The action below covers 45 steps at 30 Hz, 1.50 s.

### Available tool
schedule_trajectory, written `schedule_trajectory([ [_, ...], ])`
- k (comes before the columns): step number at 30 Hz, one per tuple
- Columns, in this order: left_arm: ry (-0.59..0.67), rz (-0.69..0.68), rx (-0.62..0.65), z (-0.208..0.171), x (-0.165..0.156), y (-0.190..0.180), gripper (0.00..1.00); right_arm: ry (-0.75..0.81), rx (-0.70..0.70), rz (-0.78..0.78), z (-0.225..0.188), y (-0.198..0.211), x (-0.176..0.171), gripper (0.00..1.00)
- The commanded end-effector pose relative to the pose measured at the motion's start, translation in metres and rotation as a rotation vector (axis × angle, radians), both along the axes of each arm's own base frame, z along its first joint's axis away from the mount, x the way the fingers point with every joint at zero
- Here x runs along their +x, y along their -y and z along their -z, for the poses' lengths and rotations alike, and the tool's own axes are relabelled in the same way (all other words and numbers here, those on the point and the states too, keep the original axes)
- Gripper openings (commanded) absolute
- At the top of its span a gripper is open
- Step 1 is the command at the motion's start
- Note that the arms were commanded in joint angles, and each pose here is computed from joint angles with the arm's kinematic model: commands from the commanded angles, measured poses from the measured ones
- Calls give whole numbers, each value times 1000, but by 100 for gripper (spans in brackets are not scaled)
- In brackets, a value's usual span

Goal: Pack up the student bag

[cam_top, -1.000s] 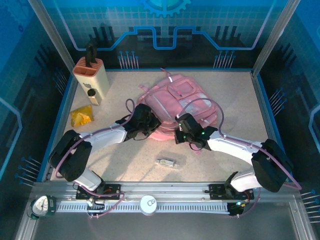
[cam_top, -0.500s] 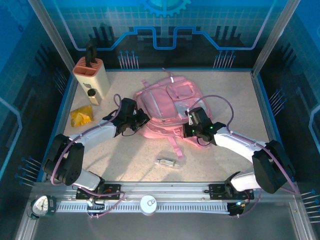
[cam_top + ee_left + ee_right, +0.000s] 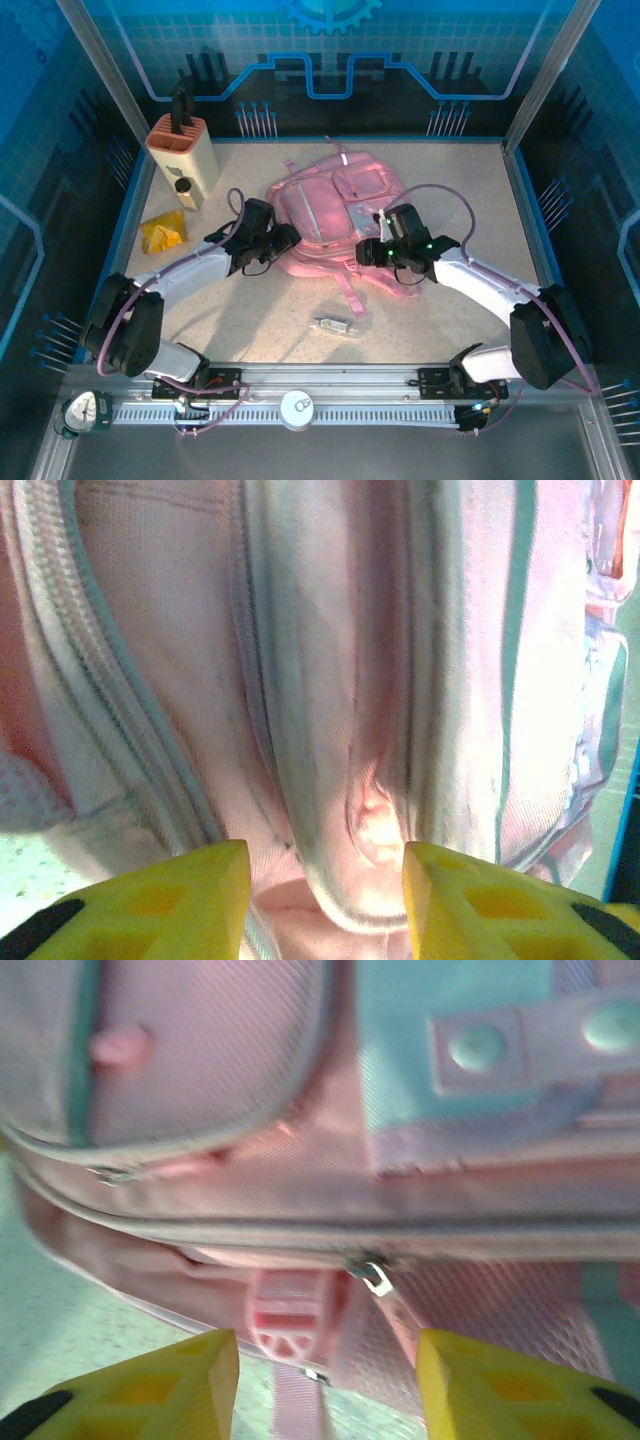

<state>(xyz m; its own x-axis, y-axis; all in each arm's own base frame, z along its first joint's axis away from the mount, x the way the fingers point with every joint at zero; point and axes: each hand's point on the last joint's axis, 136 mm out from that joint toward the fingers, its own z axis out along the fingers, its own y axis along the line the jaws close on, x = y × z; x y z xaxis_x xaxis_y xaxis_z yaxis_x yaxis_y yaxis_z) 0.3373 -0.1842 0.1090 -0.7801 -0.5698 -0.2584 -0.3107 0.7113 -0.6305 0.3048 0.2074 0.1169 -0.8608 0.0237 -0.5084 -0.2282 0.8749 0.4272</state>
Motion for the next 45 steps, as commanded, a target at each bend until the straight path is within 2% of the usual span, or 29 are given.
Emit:
schedule_trajectory([
  [1, 64, -20, 95, -20, -6, -12, 51, -53, 114, -12, -16, -21, 13, 54],
  [5, 90, -8, 164, -30, -13, -10, 63, -79, 112, 21, -11, -28, 37, 58],
  [8, 109, 19, 212, -35, -17, -2, 69, -99, 112, 27, -2, -35, 50, 52],
  [13, 118, 54, 300, -37, -18, 8, 75, -117, 102, 49, 18, -40, 67, 48],
  [18, 136, 68, 330, -38, -17, 19, 83, -120, 120, 44, 23, -47, 76, 28],
  [22, 130, 76, 357, -35, -19, 30, 92, -89, 207, 37, 11, -56, 77, 9],
  [25, 141, 73, 375, -33, -20, 41, 99, -82, 264, 39, -3, -60, 75, 0],
  [31, 168, 77, 423, -30, -17, 65, 99, -71, 388, 58, -33, -66, 71, 0],
  [36, 155, 58, 480, -25, -8, 69, 99, -60, 466, 72, -54, -69, 67, 0],
  [45, 117, 5, 531, -12, -1, 68, 99, -57, 572, 105, -67, -70, 67, 0],
])
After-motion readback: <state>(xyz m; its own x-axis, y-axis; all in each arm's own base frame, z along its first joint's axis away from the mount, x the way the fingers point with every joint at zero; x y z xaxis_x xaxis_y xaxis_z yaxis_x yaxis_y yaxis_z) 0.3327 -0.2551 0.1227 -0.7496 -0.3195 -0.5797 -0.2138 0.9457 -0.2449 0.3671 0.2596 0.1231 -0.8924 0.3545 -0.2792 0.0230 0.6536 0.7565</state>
